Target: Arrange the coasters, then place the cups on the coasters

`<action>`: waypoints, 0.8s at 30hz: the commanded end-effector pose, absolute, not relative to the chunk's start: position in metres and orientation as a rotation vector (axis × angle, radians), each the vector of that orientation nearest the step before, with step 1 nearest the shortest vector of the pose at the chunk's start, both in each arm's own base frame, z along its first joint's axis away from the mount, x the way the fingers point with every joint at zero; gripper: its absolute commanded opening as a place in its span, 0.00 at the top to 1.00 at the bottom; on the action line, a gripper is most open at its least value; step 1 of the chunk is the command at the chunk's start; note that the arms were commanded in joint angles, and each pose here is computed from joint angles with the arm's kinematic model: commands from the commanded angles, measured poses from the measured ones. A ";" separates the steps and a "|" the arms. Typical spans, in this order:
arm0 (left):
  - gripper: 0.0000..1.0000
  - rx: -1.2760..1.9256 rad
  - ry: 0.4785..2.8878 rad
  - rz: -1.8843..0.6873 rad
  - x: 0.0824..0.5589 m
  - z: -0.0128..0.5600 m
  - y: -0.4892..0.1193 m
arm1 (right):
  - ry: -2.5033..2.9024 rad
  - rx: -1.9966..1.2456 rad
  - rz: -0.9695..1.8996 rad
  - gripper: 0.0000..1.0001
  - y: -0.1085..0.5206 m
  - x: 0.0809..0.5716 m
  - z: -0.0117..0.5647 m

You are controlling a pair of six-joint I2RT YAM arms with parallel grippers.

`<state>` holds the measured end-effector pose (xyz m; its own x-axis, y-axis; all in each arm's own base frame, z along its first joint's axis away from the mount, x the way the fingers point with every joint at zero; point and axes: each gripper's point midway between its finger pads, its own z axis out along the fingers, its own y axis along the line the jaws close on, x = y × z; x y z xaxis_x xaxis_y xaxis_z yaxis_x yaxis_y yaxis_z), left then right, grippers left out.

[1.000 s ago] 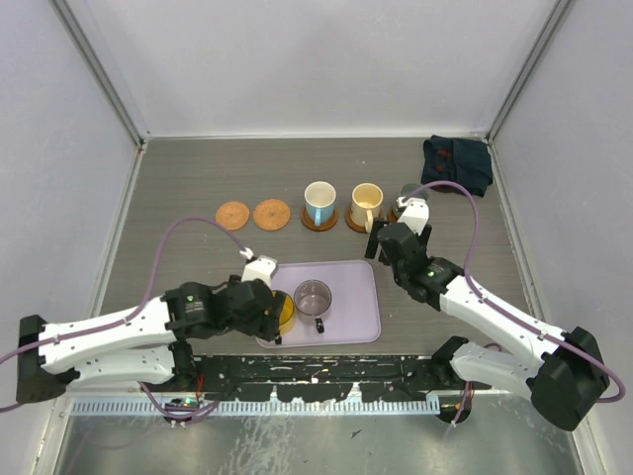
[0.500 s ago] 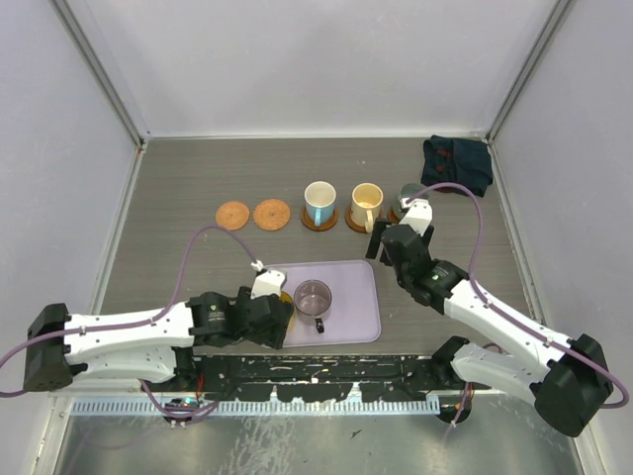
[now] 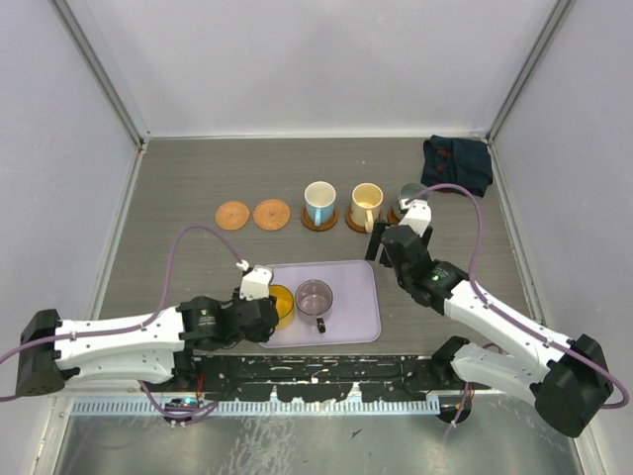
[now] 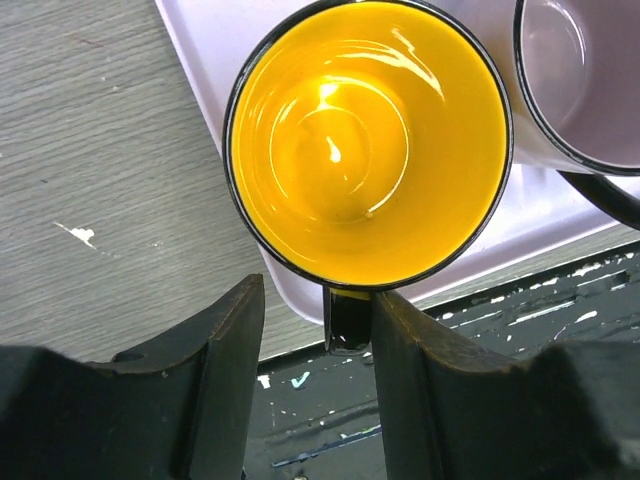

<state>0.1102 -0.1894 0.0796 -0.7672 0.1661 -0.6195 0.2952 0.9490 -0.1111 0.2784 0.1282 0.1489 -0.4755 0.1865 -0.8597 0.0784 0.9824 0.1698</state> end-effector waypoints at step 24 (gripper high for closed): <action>1.00 0.331 2.388 -0.239 0.126 0.092 -0.204 | 2.052 0.198 0.211 0.18 0.143 0.284 0.153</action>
<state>0.1127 -0.1933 0.0658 -0.7690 0.2086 -0.6043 0.3014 0.9519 -0.0550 0.2792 0.1356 0.1442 -0.4932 0.1877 -0.8494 0.0574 0.9813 0.1836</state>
